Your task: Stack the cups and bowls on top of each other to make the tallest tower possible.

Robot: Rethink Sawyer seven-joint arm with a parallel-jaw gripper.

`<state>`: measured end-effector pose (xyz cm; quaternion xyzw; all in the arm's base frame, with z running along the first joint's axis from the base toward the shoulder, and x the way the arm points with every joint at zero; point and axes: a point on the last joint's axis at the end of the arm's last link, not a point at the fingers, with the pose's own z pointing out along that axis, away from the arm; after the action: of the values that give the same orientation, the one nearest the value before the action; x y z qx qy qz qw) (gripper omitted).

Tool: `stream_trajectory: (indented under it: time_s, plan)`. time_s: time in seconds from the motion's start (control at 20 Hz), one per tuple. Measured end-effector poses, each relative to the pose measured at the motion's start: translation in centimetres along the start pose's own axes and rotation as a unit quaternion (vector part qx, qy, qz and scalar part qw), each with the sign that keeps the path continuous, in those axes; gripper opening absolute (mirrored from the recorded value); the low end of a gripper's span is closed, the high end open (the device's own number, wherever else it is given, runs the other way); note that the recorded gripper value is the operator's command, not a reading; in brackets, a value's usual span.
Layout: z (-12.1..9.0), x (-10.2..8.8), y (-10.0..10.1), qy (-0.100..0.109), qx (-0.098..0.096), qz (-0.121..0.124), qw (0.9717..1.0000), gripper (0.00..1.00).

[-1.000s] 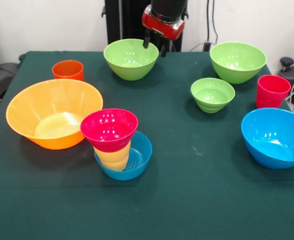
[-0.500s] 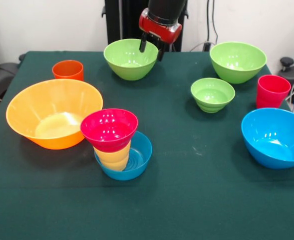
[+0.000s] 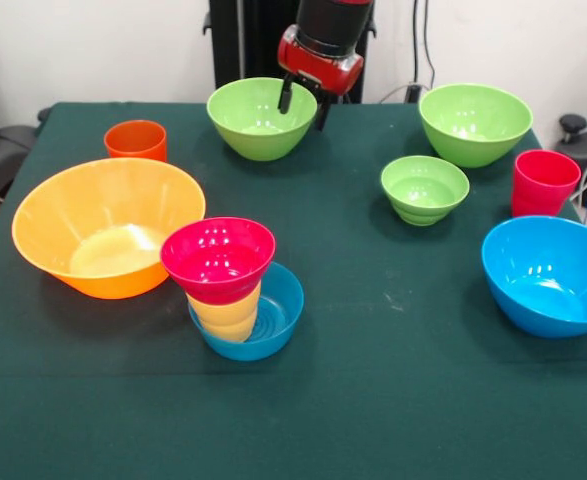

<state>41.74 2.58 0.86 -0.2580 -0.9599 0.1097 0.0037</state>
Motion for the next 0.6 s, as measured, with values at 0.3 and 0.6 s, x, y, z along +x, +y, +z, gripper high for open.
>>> stream_trajectory:
  time_s: [0.3,0.6]
  plan:
    - [-0.02,-0.03,0.0,-0.003,0.0,-0.001,1.0,1.0]
    - [0.22,-0.05,0.22,-0.021,-0.003,-0.006,0.9998,0.0]
